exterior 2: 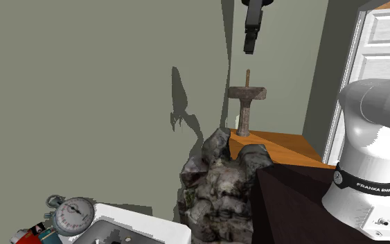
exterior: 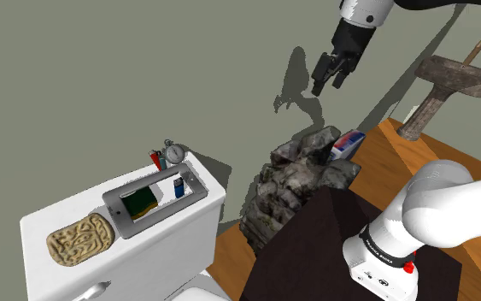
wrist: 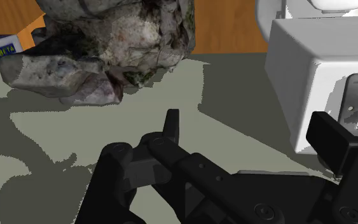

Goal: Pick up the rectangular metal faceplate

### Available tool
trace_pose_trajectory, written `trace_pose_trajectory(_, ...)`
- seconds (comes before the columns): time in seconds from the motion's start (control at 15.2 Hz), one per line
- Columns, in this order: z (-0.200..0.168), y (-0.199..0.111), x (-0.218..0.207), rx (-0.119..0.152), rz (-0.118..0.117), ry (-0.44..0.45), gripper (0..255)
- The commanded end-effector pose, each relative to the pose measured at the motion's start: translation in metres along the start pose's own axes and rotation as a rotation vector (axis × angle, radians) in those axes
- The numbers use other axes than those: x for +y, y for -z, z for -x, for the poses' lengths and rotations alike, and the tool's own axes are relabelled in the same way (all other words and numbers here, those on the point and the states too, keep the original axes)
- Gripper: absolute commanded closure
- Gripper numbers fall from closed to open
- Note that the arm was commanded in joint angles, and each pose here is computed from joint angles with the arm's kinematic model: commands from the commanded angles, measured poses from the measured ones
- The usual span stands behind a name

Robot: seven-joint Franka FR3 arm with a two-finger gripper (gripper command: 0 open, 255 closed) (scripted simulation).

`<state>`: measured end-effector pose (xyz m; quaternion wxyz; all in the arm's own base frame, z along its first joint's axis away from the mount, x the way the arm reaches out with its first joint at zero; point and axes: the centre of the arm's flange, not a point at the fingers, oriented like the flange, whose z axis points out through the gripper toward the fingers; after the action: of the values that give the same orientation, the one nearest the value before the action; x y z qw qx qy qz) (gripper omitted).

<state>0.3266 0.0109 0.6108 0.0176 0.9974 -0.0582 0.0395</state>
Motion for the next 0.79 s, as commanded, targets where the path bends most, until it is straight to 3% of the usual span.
trace_pose_trajectory(0.0,0.0,0.0,0.0,0.0,0.0,0.0,0)
trace_pose_trajectory(0.73,-0.049,-0.095,-0.098,-0.007,-0.005,0.015,0)
